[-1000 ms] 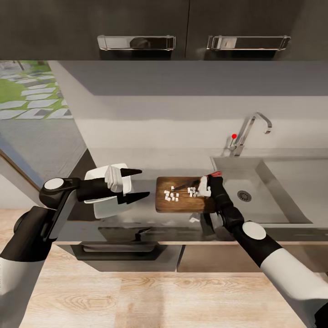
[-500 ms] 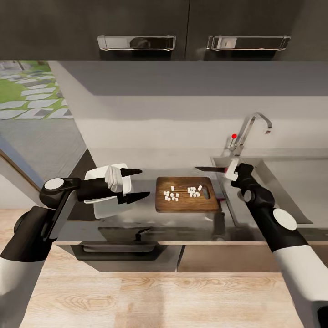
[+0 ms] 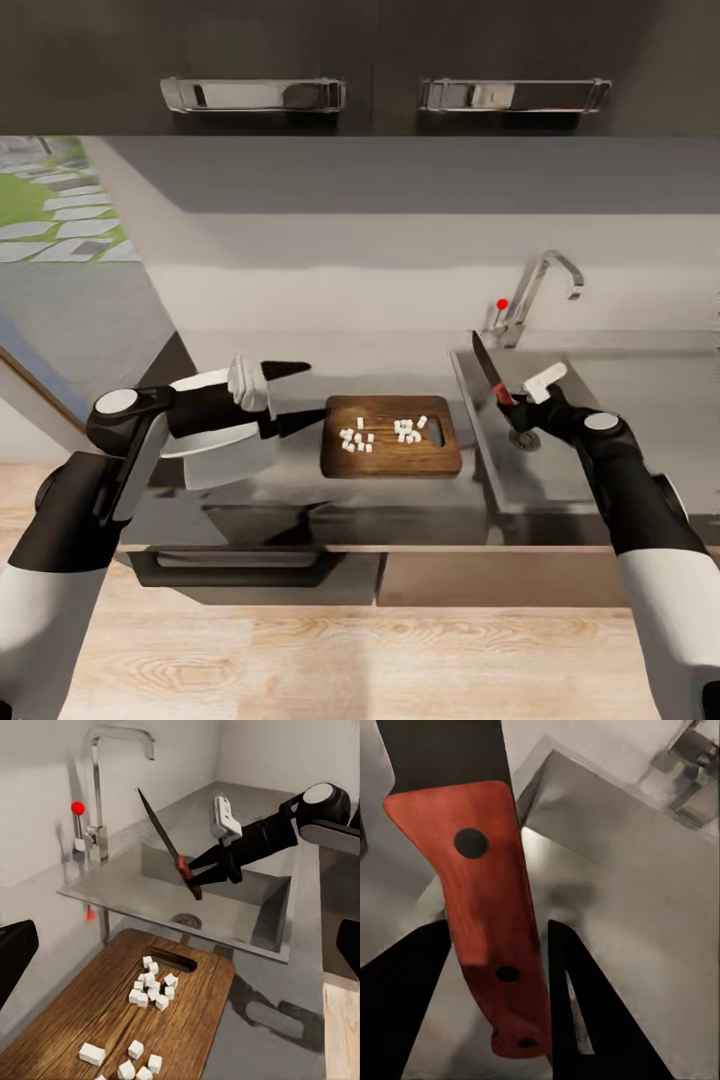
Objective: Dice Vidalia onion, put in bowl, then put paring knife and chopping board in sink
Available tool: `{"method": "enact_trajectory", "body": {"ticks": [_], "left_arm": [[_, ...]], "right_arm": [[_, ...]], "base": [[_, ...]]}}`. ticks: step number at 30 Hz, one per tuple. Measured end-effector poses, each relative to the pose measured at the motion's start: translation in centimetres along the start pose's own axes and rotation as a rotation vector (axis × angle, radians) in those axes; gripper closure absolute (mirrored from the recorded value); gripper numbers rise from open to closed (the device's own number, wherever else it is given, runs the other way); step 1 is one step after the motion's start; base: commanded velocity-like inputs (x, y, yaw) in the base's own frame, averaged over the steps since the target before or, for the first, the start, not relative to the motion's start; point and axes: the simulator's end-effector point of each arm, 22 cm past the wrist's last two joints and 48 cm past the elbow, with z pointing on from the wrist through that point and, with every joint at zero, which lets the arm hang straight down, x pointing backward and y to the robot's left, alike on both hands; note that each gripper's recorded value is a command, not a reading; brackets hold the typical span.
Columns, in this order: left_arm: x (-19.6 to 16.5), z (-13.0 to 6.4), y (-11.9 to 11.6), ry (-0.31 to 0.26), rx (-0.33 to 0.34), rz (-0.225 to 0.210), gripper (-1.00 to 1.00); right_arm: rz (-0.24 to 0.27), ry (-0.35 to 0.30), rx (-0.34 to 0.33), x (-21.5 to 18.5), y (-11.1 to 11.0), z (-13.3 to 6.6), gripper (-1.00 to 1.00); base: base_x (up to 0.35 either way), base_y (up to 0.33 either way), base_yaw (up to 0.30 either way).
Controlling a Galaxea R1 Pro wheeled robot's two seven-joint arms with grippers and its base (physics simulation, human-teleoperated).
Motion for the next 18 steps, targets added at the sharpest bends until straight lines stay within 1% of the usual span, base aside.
{"method": "enact_trajectory", "body": {"ticks": [2,4,7,9,10,12,13,16,17,18], "left_arm": [[-0.1,-0.1,0.1,-0.002,-0.003,0.0,-1.0],[-0.1,-0.1,0.1,-0.004,-0.004,-0.001,-1.0],[-0.1,-0.1,0.2,-0.004,-0.005,-0.001,-1.0],[-0.1,-0.1,0.2,-0.005,-0.006,0.0,-1.0],[-0.1,-0.1,0.2,-0.005,-0.006,-0.001,-1.0],[-0.2,-0.1,0.1,-0.006,-0.005,0.0,-1.0],[-0.2,-0.1,0.2,-0.006,-0.005,0.0,-1.0],[-0.2,-0.1,0.1,-0.006,-0.005,0.0,-1.0],[-0.2,-0.1,0.1,-0.006,-0.005,0.0,-1.0],[-0.2,-0.1,0.1,-0.006,-0.005,0.0,-1.0]], "right_arm": [[0.043,0.027,-0.011,0.6,0.3,0.0,1.0],[0.079,0.056,-0.023,1.3,0.8,0.0,1.0],[0.094,0.083,-0.03,2.4,1.4,0.0,1.0],[0.145,0.167,-0.031,4.4,1.6,-0.3,1.0],[0.187,0.231,-0.028,5.8,1.6,-0.6,1.0],[0.249,0.319,-0.025,7.7,1.8,-1.2,1.0],[0.264,0.343,-0.024,8.2,1.8,-1.4,1.0],[0.287,0.374,-0.02,8.9,1.8,-1.7,1.0],[0.32,0.389,0.035,9.8,0.0,-2.2,1.0],[0.344,0.393,0.067,10.3,-1.1,-2.5,1.0]], "base": [[0.089,-0.294,0.0],[0.052,-0.146,0.0],[0.013,-0.037,0.0],[0.003,-0.007,0.0],[0.017,-0.048,0.0],[0.067,-0.187,0.0],[0.081,-0.226,0.0],[0.101,-0.255,0.0],[0.122,-0.266,0.0],[0.124,-0.262,0.0]]}}
